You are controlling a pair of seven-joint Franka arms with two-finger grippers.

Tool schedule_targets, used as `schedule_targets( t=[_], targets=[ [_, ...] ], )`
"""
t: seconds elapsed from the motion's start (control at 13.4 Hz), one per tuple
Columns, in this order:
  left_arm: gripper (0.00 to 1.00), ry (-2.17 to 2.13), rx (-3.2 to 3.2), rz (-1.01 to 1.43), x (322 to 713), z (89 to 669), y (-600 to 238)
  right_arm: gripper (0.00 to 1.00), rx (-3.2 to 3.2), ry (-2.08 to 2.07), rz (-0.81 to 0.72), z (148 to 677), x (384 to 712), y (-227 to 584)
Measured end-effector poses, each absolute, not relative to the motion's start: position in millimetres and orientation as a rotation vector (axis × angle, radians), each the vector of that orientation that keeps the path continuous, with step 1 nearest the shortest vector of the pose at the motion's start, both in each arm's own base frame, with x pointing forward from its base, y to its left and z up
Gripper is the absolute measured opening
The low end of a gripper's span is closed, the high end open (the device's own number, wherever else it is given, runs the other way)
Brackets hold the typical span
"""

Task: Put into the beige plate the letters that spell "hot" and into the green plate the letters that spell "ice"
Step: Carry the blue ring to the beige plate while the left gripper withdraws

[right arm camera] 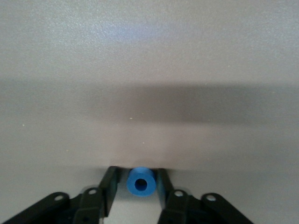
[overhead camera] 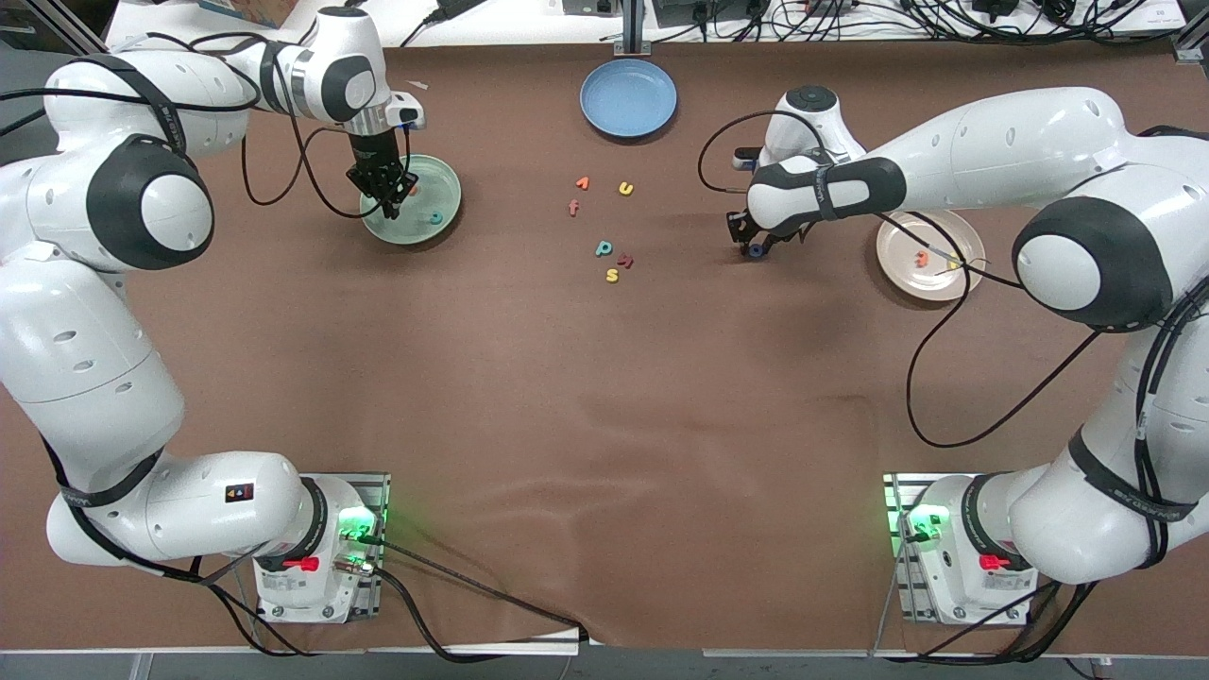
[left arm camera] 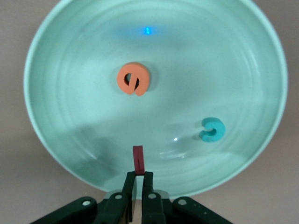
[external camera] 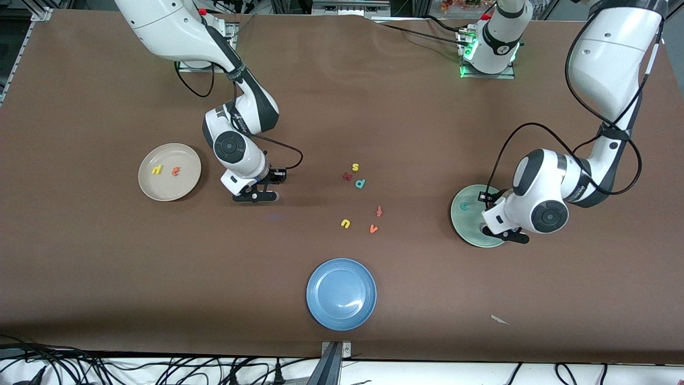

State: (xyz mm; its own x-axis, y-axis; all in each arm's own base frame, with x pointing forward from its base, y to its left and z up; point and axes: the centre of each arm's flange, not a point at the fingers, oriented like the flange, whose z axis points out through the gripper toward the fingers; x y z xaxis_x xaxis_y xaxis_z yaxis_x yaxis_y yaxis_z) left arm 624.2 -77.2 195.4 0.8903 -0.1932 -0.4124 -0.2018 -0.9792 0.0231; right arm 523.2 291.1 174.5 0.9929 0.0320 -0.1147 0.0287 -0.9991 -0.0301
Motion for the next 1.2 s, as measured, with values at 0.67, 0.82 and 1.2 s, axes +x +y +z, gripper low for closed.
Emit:
schedule_targets(
  t=[0.67,0.82,1.2],
  targets=[
    [0.93,0.421,-3.075,0.501,639.0,250.3,-127.2,0.28,-3.125,-0.014,0.195,183.7,528.7,279.1],
    [1.0,0.448,-3.074,0.427,641.0,294.6,-141.0,0.28,-3.15,0.039,0.217,208.7,539.5,257.7],
    [1.0,0.408,-3.053,0.351,651.8,422.7,-135.0,0.28,-3.207,0.117,0.37,273.4,557.6,161.8]
  ],
)
